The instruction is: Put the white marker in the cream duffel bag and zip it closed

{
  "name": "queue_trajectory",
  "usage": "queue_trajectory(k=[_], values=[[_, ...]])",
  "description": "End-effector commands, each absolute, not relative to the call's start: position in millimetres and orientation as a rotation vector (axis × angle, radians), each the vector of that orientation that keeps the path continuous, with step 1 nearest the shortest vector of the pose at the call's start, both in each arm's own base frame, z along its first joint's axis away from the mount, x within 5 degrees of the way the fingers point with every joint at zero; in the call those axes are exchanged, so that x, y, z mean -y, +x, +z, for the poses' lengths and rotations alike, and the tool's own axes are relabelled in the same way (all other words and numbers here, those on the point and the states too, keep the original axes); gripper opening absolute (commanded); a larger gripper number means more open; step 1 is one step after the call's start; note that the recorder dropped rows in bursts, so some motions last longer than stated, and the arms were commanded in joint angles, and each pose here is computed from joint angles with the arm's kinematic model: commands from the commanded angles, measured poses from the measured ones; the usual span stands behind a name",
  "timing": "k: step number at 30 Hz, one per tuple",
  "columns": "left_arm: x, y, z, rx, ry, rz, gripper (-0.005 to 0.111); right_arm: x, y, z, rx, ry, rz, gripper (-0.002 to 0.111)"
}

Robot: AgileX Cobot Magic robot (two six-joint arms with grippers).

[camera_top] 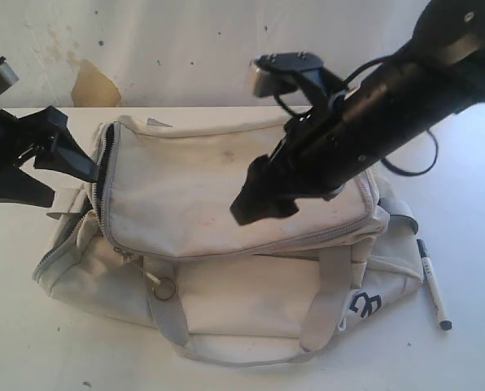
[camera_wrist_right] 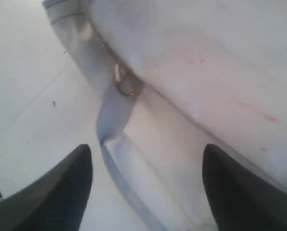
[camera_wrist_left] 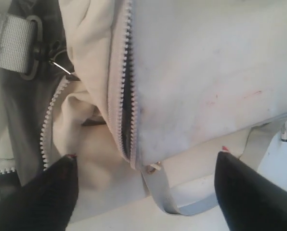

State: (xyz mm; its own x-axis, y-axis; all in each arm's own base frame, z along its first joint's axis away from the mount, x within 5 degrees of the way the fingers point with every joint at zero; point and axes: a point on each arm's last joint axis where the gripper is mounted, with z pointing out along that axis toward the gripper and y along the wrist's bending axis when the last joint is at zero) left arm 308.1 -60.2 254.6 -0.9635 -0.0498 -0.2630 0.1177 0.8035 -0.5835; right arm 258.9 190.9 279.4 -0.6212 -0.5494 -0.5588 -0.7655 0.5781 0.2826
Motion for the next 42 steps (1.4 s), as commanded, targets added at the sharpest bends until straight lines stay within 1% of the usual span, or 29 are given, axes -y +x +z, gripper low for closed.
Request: queue_trajectory(k=[1, 6, 15, 24, 29, 35, 42], values=[[65.6, 313.6, 245.3, -2.746, 0.030, -0.961, 0.093, -215.2, 246.0, 258.3, -2.356, -1.140, 0.768, 0.064], [69.9, 320.9, 242.2, -2.694, -0.028, -1.035, 0.093, -240.3, 241.9, 244.1, -2.310, -1.142, 0.746, 0.064], [67.7, 328.8, 227.9, -2.712, -0.057, -0.991, 0.093, -279.0, 238.2, 214.3, -2.238, -1.137, 0.675, 0.064], [67.5, 330.3, 224.5, -2.718, -0.065, -0.988, 0.093, -308.3, 230.5, 170.3, -2.279, -1.123, 0.636, 0.064], [67.4, 330.4, 224.5, -2.717, -0.066, -0.987, 0.093, -314.2, 237.0, 160.5, -2.285, -1.054, 0.616, 0.064], [67.7, 329.8, 224.5, -2.721, -0.063, -0.993, 0.093, -320.2, 250.4, 159.0, -2.278, -0.896, 0.600, 0.064], [67.7, 329.8, 224.5, -2.721, -0.063, -0.993, 0.093, -320.4, 251.7, 155.3, -2.279, -0.890, 0.588, 0.064]])
